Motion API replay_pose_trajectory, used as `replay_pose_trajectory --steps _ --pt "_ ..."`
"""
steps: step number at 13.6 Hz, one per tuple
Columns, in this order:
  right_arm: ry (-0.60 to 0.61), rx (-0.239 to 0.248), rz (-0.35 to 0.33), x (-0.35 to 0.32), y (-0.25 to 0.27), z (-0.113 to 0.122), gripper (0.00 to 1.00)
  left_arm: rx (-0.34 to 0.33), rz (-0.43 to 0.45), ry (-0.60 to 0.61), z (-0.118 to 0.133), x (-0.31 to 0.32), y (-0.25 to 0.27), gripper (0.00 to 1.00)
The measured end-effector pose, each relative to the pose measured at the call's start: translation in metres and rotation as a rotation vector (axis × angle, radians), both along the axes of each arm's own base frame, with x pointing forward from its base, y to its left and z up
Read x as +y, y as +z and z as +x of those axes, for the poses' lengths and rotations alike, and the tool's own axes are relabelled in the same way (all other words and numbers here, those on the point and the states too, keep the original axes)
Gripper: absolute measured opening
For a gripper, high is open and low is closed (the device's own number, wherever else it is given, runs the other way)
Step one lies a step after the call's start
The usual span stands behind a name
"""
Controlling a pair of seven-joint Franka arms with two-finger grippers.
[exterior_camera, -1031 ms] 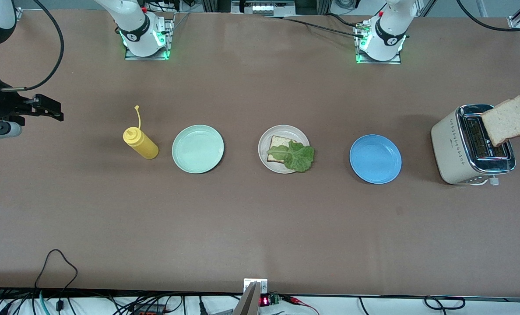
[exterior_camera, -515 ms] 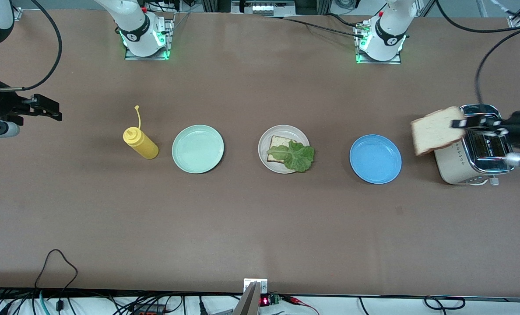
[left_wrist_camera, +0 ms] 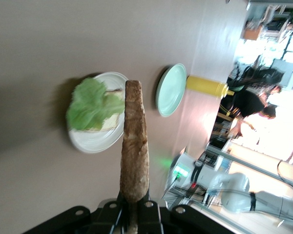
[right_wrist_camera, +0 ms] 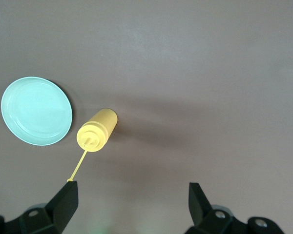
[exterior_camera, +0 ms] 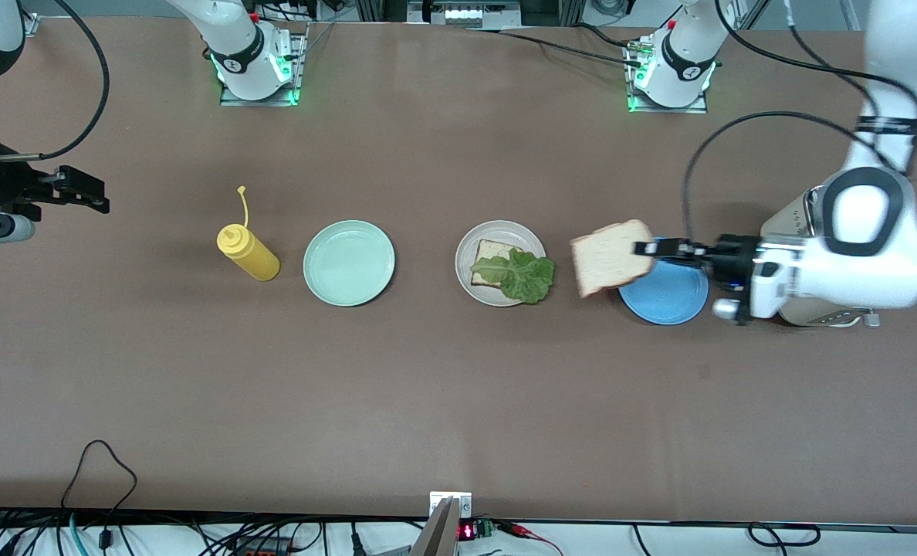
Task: Make sandwich in beige plate with both arms
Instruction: 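Carry the toast with the left gripper over the lettuce, then lower the toast onto the lettuce and open the left gripper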
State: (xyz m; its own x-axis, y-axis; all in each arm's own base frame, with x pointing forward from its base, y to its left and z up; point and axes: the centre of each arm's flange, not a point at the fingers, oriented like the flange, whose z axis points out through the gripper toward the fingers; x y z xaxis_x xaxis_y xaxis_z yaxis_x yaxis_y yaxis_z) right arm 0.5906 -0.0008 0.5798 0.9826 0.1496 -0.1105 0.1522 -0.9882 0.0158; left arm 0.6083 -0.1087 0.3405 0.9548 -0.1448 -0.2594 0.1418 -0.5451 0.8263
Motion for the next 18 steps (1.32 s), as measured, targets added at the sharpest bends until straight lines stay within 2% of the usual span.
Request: replay_pose_trajectory --steps 4,7,9,12,15,18 --pt "0.0 0.0 0.0 0.0 0.0 0.0 1.0 -0.019 -0.117 0.025 -0.027 -0.035 -0.08 0.09" --pt "0.0 0.001 0.0 0.0 0.0 0.0 1.0 -0.026 -0.2 0.063 -0.035 -0.049 -0.132 0.09" --pt "0.0 0.001 0.0 0.0 0.0 0.0 1.0 -0.022 -0.212 0.081 -0.039 -0.07 -0.145 0.09" --pt "0.0 0.001 0.0 0.0 0.0 0.0 1.0 -0.054 -0.201 0.072 -0.043 -0.094 -0.148 0.09" --pt "0.0 0.002 0.0 0.0 0.0 0.0 1.0 -0.086 -0.216 0.048 -0.047 -0.097 -0.162 0.09" --pt "0.0 0.002 0.0 0.0 0.0 0.0 1.0 -0.088 -0.228 0.035 -0.051 -0.101 -0.173 0.09"
